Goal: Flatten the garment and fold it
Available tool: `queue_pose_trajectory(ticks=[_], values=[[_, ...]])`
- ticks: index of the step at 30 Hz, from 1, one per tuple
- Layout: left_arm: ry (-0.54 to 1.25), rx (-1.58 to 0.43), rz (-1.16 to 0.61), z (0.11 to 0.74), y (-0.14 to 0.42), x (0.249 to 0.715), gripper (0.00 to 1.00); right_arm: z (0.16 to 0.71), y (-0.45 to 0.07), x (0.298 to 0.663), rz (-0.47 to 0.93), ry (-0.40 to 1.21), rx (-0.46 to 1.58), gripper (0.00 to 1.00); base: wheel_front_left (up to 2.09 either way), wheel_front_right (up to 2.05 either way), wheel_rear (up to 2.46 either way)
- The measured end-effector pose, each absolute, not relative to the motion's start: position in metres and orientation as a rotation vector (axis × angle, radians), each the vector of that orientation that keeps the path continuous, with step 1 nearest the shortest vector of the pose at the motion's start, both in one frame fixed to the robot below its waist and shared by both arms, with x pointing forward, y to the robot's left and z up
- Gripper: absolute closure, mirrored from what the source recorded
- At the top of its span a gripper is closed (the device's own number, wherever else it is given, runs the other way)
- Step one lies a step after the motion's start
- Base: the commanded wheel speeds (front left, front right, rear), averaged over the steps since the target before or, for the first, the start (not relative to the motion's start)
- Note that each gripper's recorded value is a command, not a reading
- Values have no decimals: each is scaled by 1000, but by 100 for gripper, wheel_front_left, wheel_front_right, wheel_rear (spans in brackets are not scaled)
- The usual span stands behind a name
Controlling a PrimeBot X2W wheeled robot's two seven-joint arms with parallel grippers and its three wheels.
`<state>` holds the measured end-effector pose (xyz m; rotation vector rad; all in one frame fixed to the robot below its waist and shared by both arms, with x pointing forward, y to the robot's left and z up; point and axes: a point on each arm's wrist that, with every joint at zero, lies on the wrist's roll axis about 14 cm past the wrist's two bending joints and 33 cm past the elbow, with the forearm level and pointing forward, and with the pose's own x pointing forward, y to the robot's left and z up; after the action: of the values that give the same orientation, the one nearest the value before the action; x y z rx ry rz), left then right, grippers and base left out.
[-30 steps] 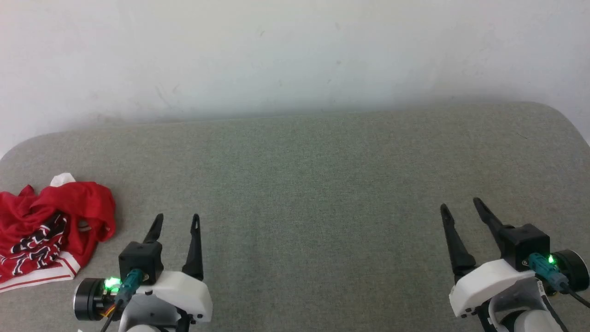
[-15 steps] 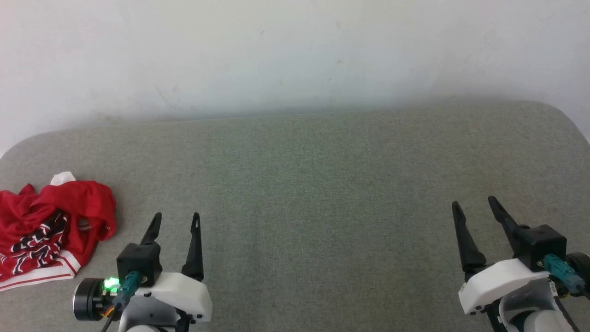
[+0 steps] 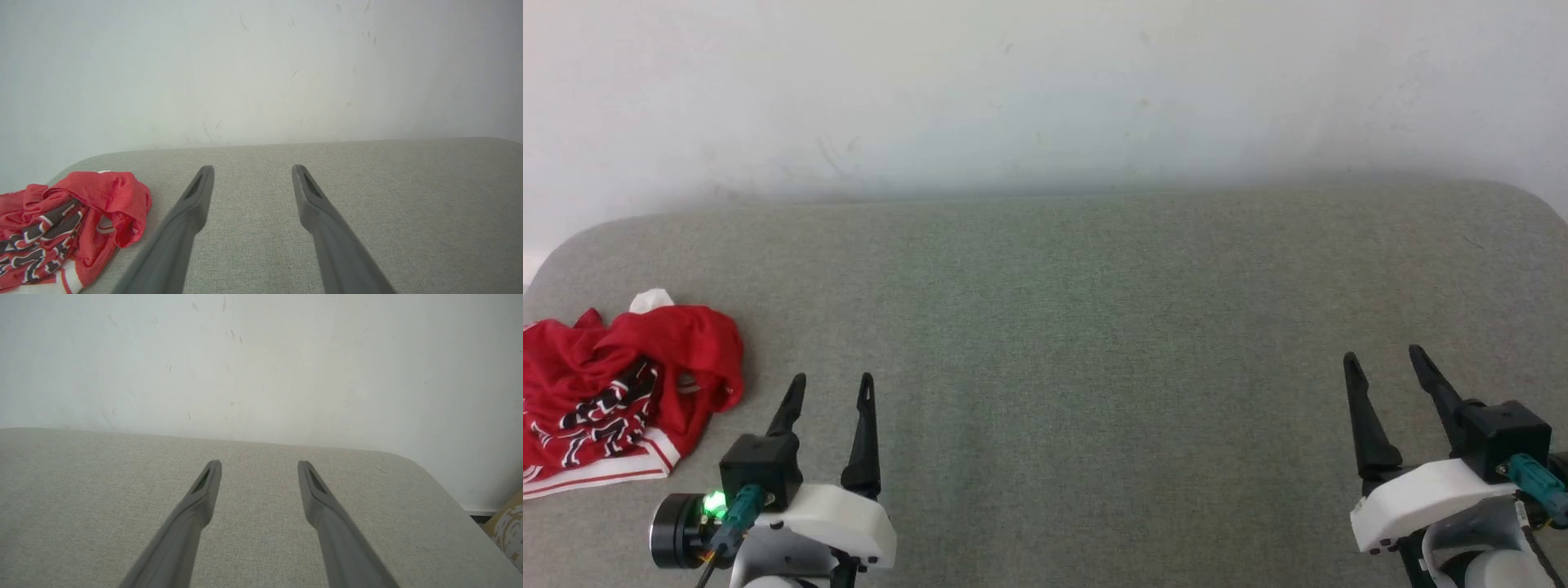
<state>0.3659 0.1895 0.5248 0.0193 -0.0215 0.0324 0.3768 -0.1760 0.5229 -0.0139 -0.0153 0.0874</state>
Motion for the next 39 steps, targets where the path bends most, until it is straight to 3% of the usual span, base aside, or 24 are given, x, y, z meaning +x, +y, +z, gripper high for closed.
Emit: queue_pose_trajectory(ticks=[39], values=[[-46, -37, 279, 517, 262, 309, 0, 511, -86, 407, 344, -32, -15, 0, 0, 0, 0]])
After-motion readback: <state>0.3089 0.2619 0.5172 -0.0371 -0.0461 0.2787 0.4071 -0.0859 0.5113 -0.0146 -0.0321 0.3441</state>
